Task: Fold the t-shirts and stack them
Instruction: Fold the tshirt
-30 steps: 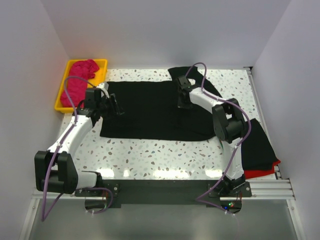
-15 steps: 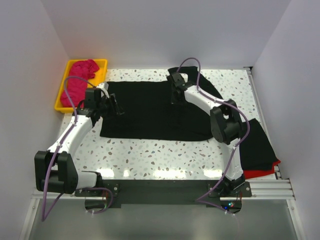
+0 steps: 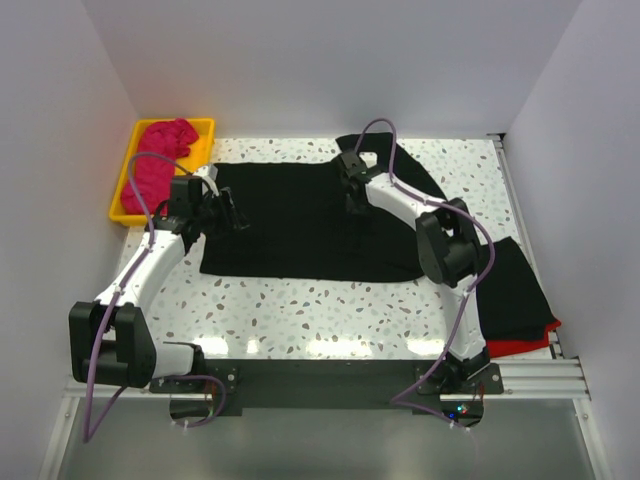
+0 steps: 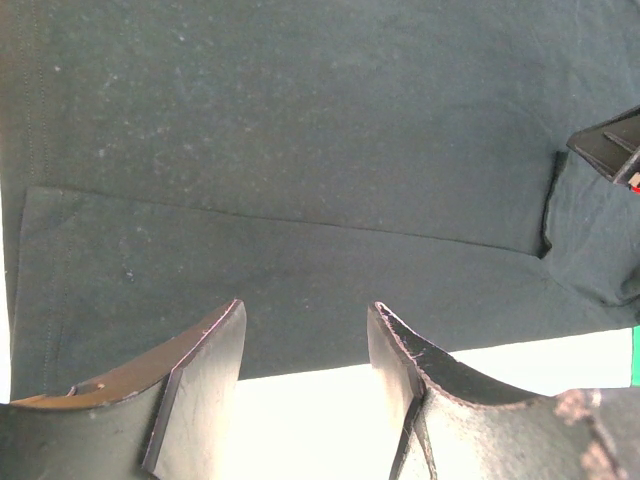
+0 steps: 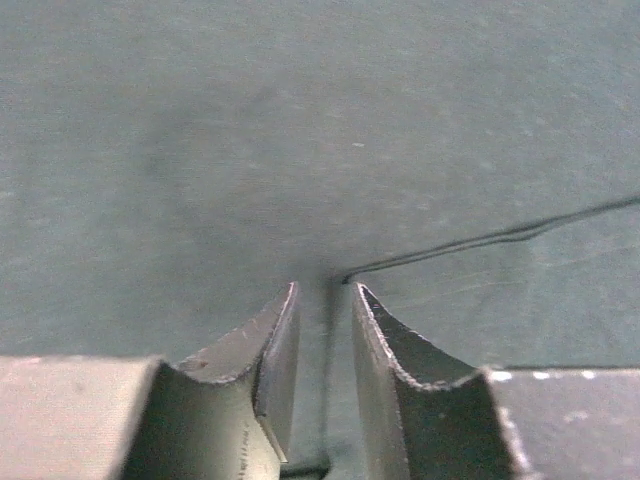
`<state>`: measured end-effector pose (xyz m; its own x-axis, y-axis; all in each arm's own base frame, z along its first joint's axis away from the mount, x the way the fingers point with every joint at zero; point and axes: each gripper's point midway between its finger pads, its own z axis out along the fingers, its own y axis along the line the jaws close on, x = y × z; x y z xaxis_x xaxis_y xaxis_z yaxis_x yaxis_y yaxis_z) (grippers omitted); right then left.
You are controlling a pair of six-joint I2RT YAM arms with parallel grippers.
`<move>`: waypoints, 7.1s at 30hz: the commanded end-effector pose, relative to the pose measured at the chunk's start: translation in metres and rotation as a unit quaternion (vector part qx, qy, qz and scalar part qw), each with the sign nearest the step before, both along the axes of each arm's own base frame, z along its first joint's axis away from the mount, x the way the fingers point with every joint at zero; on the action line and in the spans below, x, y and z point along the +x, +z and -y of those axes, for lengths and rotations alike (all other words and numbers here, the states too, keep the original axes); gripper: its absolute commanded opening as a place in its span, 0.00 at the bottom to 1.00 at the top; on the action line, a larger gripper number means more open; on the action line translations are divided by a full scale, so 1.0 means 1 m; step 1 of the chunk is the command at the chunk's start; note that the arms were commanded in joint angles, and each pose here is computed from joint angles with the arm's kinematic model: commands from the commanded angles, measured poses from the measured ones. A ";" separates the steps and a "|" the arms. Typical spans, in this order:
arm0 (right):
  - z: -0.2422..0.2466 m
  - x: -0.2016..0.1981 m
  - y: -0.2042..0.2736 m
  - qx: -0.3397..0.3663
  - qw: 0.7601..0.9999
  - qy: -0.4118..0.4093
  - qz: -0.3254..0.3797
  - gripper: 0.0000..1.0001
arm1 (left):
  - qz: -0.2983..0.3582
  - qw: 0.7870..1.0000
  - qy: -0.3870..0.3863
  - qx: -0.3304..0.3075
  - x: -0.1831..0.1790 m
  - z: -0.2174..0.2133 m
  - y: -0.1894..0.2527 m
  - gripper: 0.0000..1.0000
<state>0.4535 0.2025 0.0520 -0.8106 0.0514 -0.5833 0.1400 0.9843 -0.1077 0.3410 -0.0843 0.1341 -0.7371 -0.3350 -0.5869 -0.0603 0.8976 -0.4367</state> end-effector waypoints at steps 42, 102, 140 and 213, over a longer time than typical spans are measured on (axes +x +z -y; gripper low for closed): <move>0.011 0.002 0.015 0.008 1.000 -0.010 0.011 0.05 | 0.011 1.000 -0.009 -0.007 0.001 0.001 0.001 0.57; 0.091 0.049 0.010 0.080 0.996 -0.042 0.002 0.42 | 0.005 1.000 -0.018 -0.016 -0.001 0.005 -0.004 0.57; 0.104 0.045 0.026 0.060 0.996 -0.065 0.023 0.09 | -0.003 1.000 -0.015 -0.013 -0.001 0.004 -0.009 0.57; 0.008 0.019 0.067 0.207 0.976 0.047 0.039 0.44 | -0.163 0.909 0.370 0.097 0.051 -0.106 -0.104 0.34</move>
<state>0.4672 0.1881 0.0917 -0.8131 0.2047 -0.5449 0.0632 0.9616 0.2670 0.3859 0.0157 0.0279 -0.5263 -0.7183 -0.4549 -0.7592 0.6379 -0.1290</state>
